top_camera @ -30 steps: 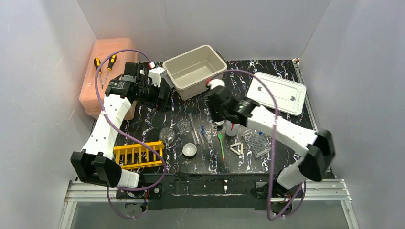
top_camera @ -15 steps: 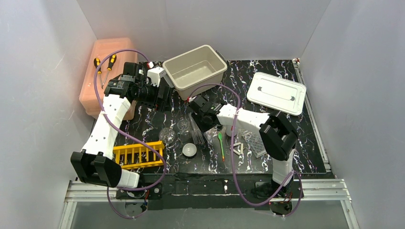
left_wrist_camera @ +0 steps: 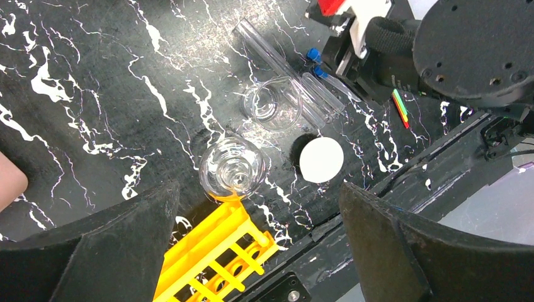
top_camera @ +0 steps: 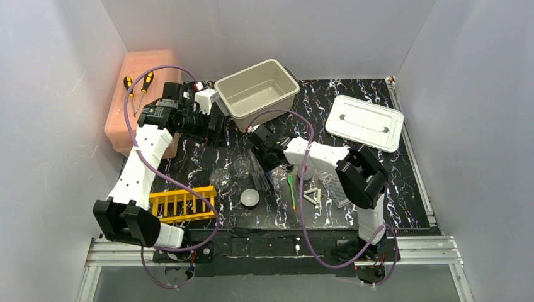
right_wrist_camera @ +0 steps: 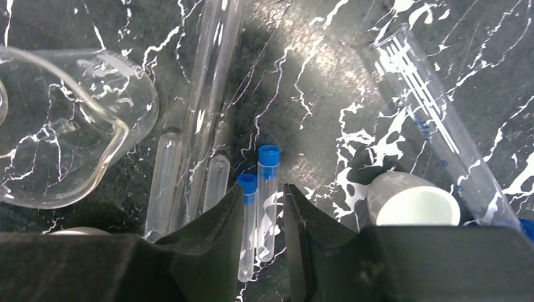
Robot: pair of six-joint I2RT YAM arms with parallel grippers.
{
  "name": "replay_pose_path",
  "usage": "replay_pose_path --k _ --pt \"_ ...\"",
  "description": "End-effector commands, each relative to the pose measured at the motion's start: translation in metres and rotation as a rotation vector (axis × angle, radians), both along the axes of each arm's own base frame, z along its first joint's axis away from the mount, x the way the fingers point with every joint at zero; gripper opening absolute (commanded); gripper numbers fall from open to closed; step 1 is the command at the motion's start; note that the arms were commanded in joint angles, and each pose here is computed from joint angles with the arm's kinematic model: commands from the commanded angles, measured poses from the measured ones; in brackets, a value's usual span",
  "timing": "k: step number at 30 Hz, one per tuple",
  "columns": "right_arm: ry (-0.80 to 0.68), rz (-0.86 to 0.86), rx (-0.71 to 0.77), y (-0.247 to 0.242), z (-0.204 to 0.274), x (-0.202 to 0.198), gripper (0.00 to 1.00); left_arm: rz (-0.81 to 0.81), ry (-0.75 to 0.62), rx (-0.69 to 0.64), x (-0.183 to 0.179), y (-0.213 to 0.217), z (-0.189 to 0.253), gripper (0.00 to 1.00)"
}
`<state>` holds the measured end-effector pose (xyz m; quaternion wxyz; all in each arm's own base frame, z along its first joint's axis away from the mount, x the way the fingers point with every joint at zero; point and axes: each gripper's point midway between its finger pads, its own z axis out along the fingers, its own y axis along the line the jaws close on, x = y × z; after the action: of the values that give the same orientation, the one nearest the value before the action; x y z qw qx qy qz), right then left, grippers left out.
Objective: Organize the chemistry lab equipment
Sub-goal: Pick up the test tube at the center of the board.
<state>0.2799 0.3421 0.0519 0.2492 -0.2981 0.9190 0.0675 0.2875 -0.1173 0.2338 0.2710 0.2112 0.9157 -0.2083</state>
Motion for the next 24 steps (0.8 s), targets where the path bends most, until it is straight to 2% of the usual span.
replay_pose_path --k 1,16,19,24 --pt "-0.03 -0.03 0.018 0.0 -0.003 0.016 0.36 -0.01 -0.011 -0.027 -0.007 -0.002 0.014 0.98" --pt "0.027 -0.026 0.011 -0.001 -0.025 0.007 0.36 -0.015 -0.018 -0.021 -0.005 -0.002 0.014 0.98" --pt "0.022 -0.036 0.007 -0.002 -0.028 0.008 0.27 -0.017 -0.015 -0.019 -0.006 -0.001 0.013 0.98" --pt "-0.016 -0.051 -0.008 -0.002 -0.02 0.019 0.04 -0.028 -0.009 -0.042 -0.008 -0.005 0.013 0.98"
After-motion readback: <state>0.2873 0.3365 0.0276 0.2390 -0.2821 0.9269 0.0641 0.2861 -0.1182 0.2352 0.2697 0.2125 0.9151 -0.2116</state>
